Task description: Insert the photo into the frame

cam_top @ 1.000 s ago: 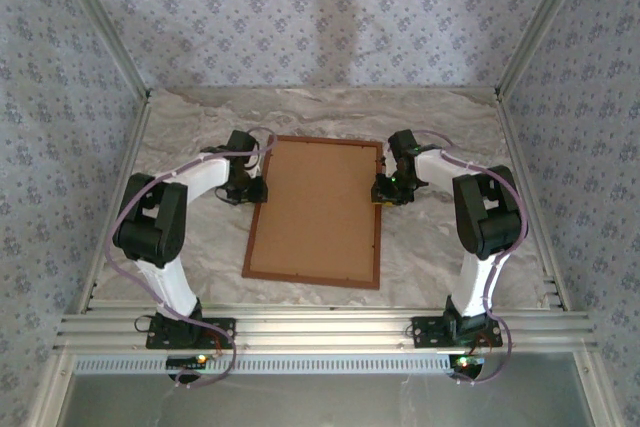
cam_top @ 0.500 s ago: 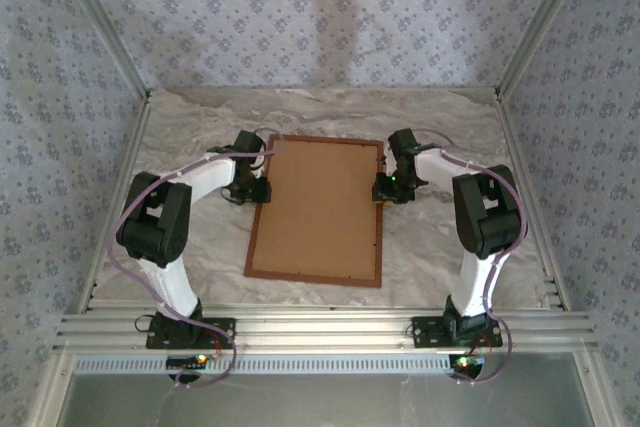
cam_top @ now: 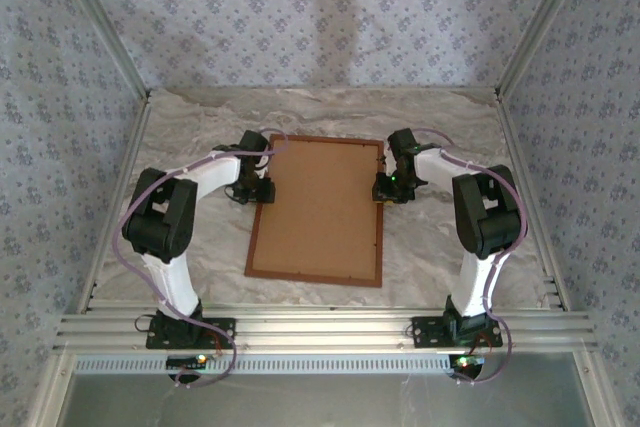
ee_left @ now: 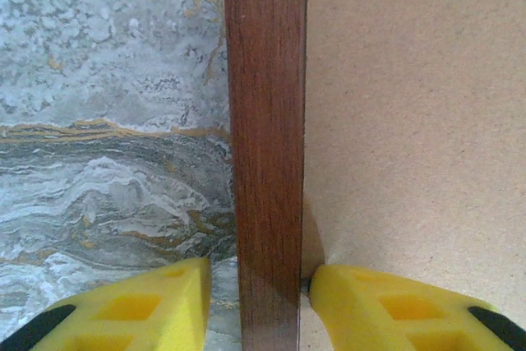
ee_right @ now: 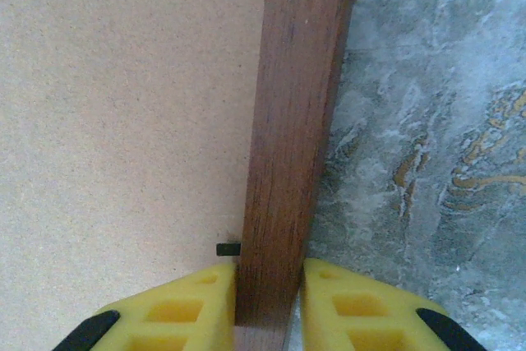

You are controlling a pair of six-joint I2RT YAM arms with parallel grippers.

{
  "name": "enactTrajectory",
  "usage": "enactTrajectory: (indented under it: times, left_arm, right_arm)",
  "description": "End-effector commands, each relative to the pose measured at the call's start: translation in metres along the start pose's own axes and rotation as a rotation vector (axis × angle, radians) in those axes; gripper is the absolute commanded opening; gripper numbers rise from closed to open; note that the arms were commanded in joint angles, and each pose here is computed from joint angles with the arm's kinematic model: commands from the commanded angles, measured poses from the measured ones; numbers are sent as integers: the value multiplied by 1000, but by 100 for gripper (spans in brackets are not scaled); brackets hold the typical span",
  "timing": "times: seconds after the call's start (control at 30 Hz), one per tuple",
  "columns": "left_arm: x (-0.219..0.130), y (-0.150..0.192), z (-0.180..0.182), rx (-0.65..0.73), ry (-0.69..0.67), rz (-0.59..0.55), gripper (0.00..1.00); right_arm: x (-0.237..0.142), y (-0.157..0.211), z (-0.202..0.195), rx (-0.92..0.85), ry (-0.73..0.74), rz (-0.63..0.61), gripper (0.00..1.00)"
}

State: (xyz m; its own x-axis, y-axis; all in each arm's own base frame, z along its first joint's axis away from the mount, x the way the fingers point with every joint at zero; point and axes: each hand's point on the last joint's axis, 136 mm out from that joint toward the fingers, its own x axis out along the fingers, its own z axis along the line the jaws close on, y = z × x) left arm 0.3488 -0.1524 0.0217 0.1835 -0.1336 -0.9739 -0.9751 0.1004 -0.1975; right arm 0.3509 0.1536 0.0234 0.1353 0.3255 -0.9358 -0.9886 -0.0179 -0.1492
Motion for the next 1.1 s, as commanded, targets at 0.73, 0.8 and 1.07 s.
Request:
enactTrajectory:
  times: [0.73,0.8,1.07]
  left_arm:
    - [-50,82,12,-104,61,11,40]
    - [-51,88,10,-110,77,19,37]
    - [-45,114,7,-115,83,115,32]
  right_arm:
    - [15,8,3,-32,-9,43,25]
    - [15,8,3,-32,-8,45,25]
    - [16,9,2,-31,-6,46,25]
